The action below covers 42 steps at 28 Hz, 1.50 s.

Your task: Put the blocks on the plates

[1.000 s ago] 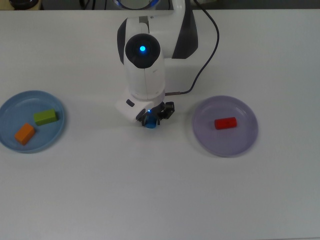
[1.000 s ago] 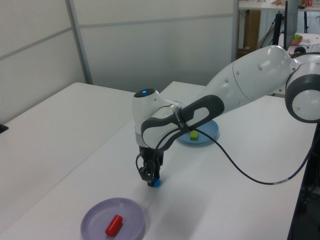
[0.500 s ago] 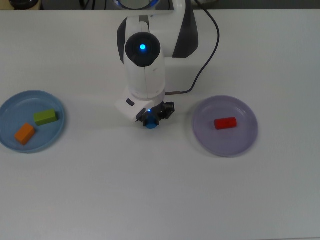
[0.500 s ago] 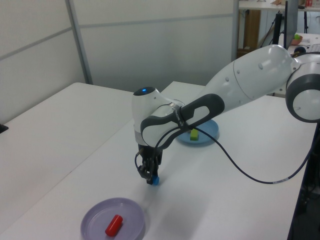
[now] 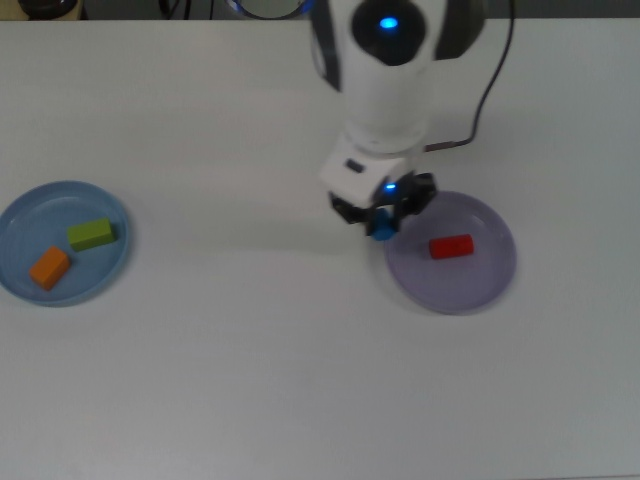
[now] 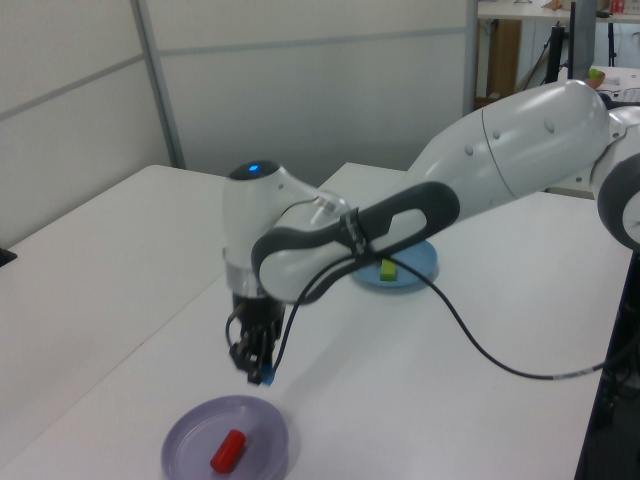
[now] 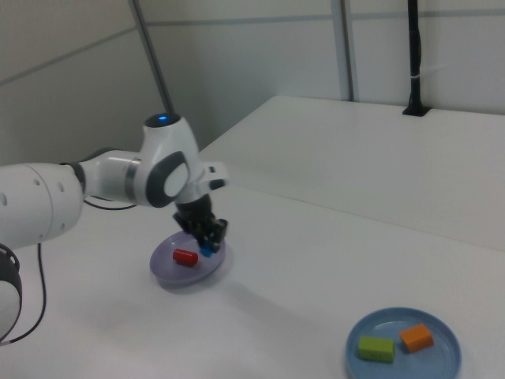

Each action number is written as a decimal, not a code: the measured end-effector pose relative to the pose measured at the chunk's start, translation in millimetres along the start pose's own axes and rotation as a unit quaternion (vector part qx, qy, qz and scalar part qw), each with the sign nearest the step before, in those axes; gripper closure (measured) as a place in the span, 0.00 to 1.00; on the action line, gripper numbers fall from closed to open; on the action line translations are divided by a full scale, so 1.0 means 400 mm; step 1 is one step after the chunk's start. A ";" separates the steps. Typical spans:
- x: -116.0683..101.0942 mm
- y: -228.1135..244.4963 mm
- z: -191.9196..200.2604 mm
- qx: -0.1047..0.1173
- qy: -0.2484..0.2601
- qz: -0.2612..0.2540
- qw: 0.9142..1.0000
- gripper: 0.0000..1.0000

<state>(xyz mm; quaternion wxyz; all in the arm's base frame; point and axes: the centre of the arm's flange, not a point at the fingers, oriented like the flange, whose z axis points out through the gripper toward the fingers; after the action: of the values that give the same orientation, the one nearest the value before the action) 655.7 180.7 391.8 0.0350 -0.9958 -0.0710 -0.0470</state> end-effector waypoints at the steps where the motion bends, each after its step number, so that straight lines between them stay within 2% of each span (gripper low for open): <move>1: -0.005 -0.046 0.009 0.000 -0.002 -0.006 1.000 0.63; 6: -0.024 -0.155 0.072 -0.018 -0.016 -0.017 1.000 0.63; 13: -0.024 -0.171 0.133 -0.035 -0.028 -0.025 0.999 0.61; 17: -0.022 -0.169 0.144 -0.043 -0.028 -0.030 0.998 0.49; 18: -0.021 -0.169 0.144 -0.044 -0.028 -0.031 0.998 0.41; 20: -0.020 -0.169 0.143 -0.045 -0.027 -0.032 0.998 0.36; 21: -0.020 -0.169 0.142 -0.045 -0.027 -0.032 0.998 0.29; 23: -0.018 -0.170 0.138 -0.044 -0.025 -0.032 0.998 0.22; 24: -0.015 -0.170 0.134 -0.044 -0.023 -0.031 0.998 0.17; 30: 0.019 -0.144 0.059 -0.044 0.002 -0.020 0.999 0.00; 35: 0.026 -0.062 -0.020 -0.055 -0.005 0.005 0.998 0.00; 42: 0.001 0.152 -0.163 -0.090 -0.034 0.074 0.993 0.00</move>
<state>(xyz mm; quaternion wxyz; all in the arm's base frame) 659.1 115.5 452.7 -0.0541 -0.9984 0.0060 -0.0164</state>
